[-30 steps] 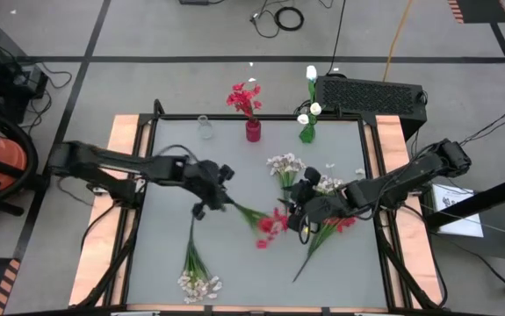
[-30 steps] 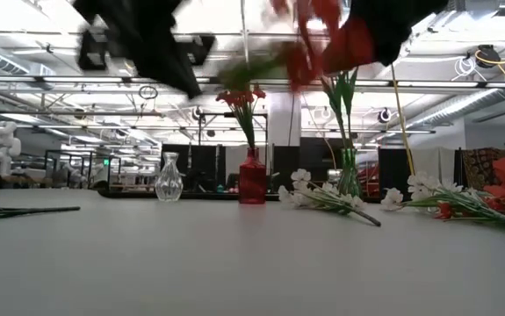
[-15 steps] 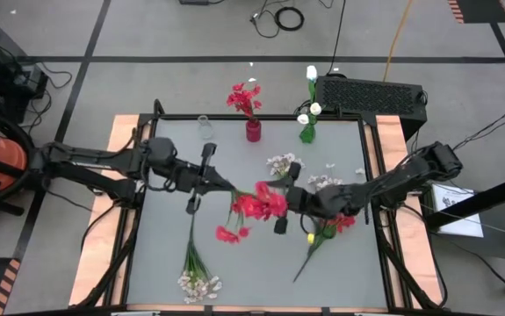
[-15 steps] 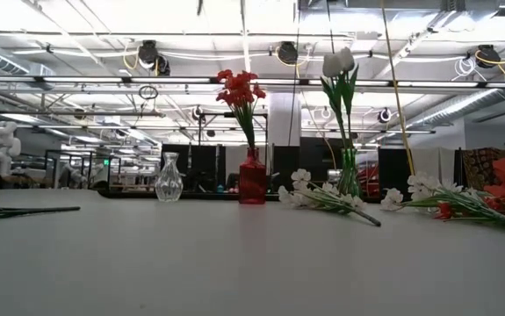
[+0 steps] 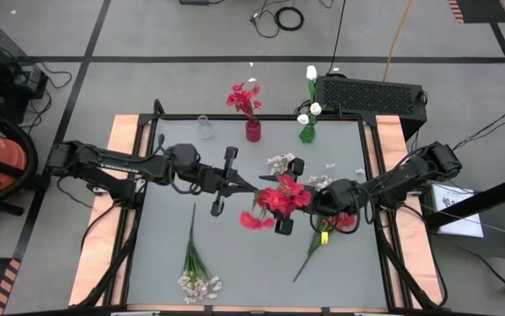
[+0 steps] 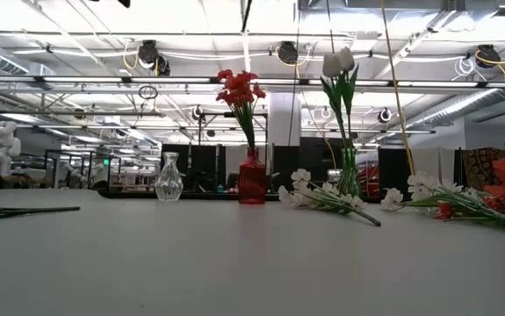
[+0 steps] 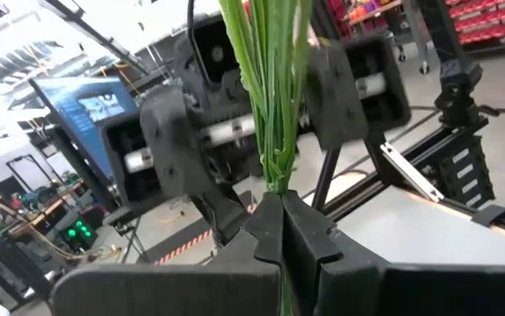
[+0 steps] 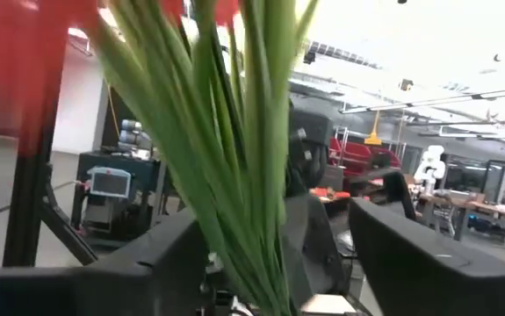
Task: Sort flowers into vase by color
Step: Put the left red flowers into the red vase
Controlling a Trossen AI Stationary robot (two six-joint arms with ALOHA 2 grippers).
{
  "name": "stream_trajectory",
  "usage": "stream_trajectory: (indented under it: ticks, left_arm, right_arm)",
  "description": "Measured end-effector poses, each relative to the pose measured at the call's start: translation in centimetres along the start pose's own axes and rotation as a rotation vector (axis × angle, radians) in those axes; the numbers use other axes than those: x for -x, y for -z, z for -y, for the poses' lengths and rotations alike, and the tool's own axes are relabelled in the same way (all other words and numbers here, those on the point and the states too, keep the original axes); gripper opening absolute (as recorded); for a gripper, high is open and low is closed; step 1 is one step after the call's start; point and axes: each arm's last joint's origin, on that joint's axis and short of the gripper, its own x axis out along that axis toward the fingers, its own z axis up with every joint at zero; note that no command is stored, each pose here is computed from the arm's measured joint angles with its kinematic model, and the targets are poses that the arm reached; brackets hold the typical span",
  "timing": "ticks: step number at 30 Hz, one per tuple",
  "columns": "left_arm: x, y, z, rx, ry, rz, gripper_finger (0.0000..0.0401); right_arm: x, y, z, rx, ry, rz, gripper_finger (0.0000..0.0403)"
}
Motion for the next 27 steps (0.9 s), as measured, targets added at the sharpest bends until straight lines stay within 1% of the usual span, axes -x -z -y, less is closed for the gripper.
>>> stream_trajectory:
  ticks: [3, 7, 10, 11, 16, 20, 23, 25, 27]
  left_arm:
    - [0.1, 0.2, -0.2, 0.003, -0.005, -0.014, 0.0000]
    - [0.4, 0.3, -0.7, 0.017, -0.028, -0.020, 0.0002]
    - [0.6, 0.6, -1.4, 0.070, -0.080, -0.045, 0.0019]
    - [0.7, 0.7, -1.5, 0.079, -0.104, -0.069, 0.0028]
    - [2.0, 1.2, -2.4, 0.093, -0.266, -0.240, 0.0095]
    - [3.7, 1.1, -3.6, 0.089, -0.415, -0.360, 0.0150]
    - [4.9, 1.6, -5.2, 0.079, -0.533, -0.408, 0.0168]
    - [5.5, 2.3, -5.9, 0.081, -0.554, -0.455, 0.0171]
    - [6.1, 3.3, -6.2, 0.107, -0.550, -0.534, 0.0172]
  right_arm:
    - [0.1, -0.1, -0.1, 0.020, 0.025, -0.006, 0.0203]
    - [0.2, -0.1, -0.2, 0.074, 0.073, -0.025, 0.0103]
    - [0.2, -0.1, -0.1, 0.098, 0.086, -0.030, 0.0026]
    - [0.2, -0.2, 0.0, 0.106, 0.100, -0.035, 0.0015]
    - [0.4, -0.4, 0.5, 0.124, 0.238, -0.065, 0.0012]
    - [0.1, -1.1, 1.6, 0.162, 0.315, -0.006, 0.0005]
    - [-0.4, -1.1, 3.5, 0.153, 0.401, 0.024, 0.0004]
    - [-0.8, -1.0, 4.8, 0.157, 0.450, 0.034, 0.0003]
    - [-1.1, -0.7, 6.2, 0.149, 0.494, 0.036, 0.0003]
